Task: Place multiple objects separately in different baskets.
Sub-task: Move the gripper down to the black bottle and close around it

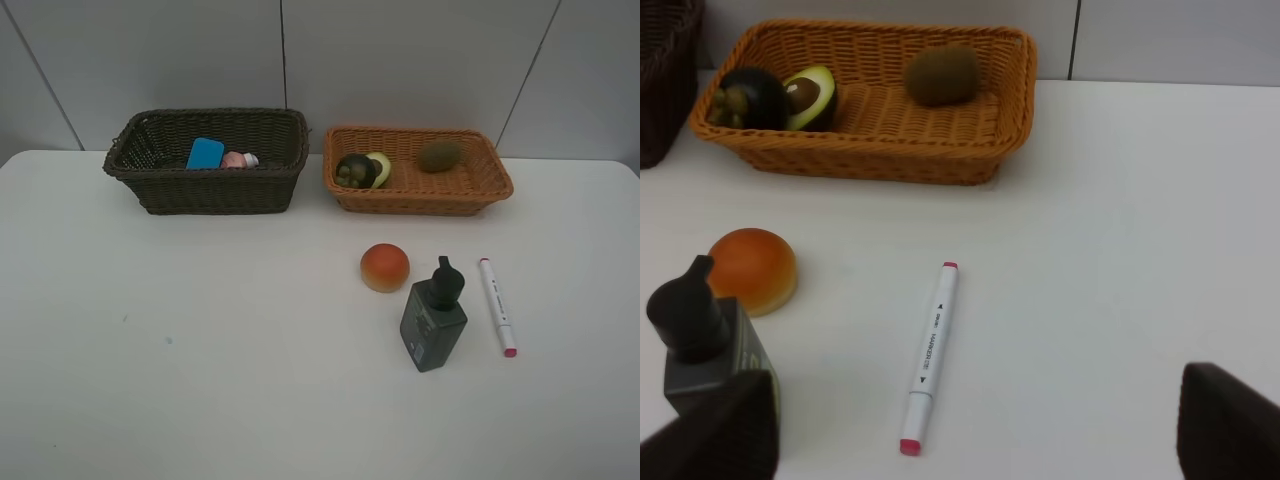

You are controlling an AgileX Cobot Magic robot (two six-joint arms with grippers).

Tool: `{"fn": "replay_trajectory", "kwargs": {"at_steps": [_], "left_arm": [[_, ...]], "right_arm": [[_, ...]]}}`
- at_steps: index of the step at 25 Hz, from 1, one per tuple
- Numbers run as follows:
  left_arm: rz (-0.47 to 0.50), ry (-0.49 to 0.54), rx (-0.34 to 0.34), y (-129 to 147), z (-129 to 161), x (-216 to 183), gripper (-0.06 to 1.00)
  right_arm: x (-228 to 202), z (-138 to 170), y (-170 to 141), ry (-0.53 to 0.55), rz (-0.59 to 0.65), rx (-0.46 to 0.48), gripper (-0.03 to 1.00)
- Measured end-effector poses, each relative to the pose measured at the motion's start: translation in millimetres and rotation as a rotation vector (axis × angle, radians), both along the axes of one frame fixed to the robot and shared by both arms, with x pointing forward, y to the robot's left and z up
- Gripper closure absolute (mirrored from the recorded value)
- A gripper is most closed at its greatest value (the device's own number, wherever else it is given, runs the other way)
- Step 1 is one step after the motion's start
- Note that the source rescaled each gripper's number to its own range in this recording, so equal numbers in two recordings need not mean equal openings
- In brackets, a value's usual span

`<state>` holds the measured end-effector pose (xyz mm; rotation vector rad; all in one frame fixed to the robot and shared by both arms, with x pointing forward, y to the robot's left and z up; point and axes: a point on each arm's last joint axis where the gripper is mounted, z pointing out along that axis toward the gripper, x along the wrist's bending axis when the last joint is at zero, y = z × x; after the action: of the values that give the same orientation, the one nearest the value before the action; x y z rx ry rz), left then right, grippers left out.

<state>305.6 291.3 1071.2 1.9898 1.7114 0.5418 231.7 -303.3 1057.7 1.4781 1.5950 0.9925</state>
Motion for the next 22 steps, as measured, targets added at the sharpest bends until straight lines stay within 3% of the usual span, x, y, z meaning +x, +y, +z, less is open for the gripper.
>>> {"fn": "replay_trajectory", "kwargs": {"at_steps": [7,13,22], "left_arm": [[-0.023,-0.270,-0.019,7.8,-13.1,-51.4,0.02],[-0.026,-0.455,-0.040,11.1,-16.1,-73.0,0.02],[-0.039,-0.485,-0.038,10.5,-17.7,-73.2,0.02]], "right_arm": [[0.0,0.0,0.0,0.000,0.000,0.000,-0.03],[0.0,0.0,0.0,0.000,0.000,0.000,-0.03],[0.0,0.0,0.0,0.000,0.000,0.000,-0.03]]}}
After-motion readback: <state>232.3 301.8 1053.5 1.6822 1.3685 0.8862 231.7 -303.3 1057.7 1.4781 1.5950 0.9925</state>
